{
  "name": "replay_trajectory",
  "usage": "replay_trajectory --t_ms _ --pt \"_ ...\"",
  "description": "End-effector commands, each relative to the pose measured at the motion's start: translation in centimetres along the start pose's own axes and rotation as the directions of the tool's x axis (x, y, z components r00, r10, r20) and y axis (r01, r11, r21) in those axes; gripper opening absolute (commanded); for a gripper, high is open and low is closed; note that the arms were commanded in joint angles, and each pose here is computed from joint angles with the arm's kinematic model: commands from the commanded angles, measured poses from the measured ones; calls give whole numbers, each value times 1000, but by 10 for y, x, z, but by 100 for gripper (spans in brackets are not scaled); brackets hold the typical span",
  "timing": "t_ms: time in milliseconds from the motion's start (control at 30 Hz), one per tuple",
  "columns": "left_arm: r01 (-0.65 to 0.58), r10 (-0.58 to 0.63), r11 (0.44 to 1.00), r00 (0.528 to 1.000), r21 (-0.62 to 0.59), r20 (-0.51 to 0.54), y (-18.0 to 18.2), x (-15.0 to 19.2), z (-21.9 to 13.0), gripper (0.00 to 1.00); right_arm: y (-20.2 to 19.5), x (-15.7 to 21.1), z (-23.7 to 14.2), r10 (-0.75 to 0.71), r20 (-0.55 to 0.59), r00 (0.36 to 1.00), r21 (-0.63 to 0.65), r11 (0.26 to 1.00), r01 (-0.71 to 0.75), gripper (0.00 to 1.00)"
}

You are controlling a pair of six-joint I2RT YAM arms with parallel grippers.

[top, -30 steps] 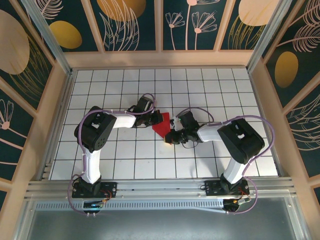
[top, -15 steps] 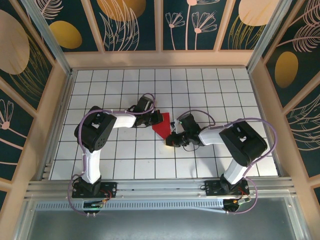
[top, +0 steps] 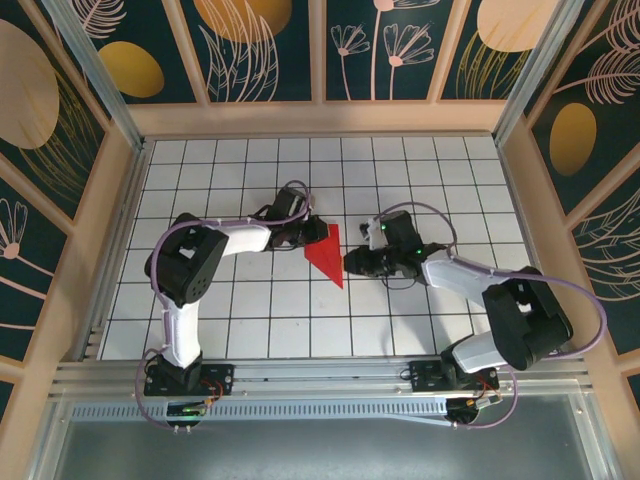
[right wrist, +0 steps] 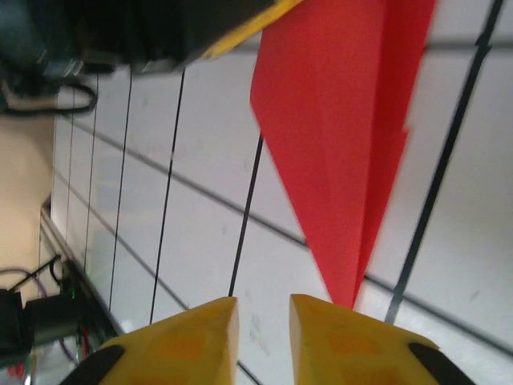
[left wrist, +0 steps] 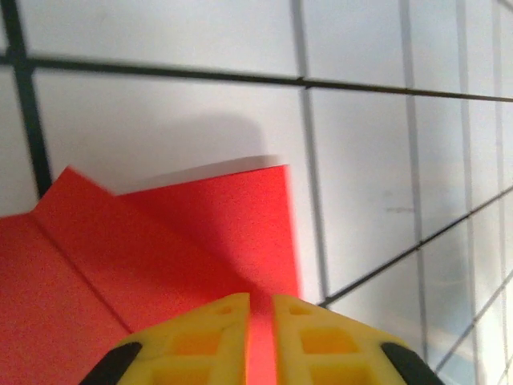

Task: Fold a paper plane with a square sheet of paper (fold left side to right side)
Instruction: Fourth fold the wing at the center of the table, then turn over the paper at the center of the table.

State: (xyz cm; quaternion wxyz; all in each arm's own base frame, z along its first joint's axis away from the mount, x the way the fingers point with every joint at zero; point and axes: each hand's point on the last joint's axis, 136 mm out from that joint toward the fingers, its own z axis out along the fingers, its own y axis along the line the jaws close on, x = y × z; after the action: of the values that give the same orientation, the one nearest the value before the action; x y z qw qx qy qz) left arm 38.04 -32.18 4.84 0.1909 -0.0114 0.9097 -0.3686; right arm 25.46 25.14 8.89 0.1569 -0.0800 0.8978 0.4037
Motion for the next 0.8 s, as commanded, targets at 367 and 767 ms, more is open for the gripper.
replay_trajectory --t_ms 367,767 --pt "-70 93 995 923 -74 373 -13 -28 -119 35 -20 -41 43 -111 15 994 41 993 110 40" --pt "-25 81 992 870 -120 487 9 -14 -164 45 -23 -50 70 -113 -20 993 -9 994 113 38"
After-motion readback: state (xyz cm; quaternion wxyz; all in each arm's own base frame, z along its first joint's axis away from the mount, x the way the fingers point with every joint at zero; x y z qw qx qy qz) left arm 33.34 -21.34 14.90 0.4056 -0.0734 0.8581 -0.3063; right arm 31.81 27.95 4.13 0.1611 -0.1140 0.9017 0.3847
